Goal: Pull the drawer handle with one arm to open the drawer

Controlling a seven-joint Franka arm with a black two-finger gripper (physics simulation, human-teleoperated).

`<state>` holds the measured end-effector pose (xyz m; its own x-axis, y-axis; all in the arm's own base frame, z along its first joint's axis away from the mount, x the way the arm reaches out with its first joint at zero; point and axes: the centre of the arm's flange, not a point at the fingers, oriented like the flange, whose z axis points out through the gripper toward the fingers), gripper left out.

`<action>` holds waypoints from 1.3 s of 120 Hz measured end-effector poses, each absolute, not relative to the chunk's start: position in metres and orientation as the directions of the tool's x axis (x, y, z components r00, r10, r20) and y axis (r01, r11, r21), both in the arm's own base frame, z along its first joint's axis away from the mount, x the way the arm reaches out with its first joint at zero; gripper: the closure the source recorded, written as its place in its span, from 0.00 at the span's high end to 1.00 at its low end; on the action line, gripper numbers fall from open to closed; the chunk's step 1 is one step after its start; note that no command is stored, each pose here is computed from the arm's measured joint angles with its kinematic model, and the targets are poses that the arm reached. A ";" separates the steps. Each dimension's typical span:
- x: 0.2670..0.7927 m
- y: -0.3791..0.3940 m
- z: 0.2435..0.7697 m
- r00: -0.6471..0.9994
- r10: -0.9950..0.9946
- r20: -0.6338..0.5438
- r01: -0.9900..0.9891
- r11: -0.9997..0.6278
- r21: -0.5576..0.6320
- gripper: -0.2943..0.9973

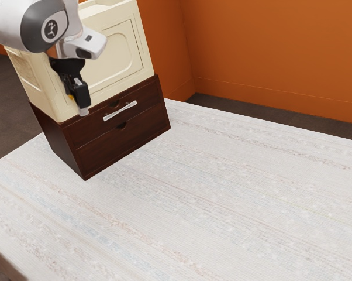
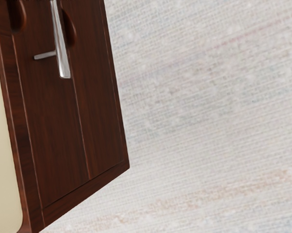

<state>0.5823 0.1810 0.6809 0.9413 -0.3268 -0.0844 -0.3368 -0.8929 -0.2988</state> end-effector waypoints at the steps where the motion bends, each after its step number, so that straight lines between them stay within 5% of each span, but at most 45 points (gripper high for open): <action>1: 0.584 0.181 0.679 0.941 -0.328 -0.085 -0.339 -0.892 -0.300 0.77; 156: 0.696 0.196 0.563 0.899 -0.430 -0.085 -0.429 -0.822 -0.374 0.77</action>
<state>0.6965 0.1961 0.5633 0.8988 -0.4301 -0.0850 -0.4289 -0.8222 -0.3743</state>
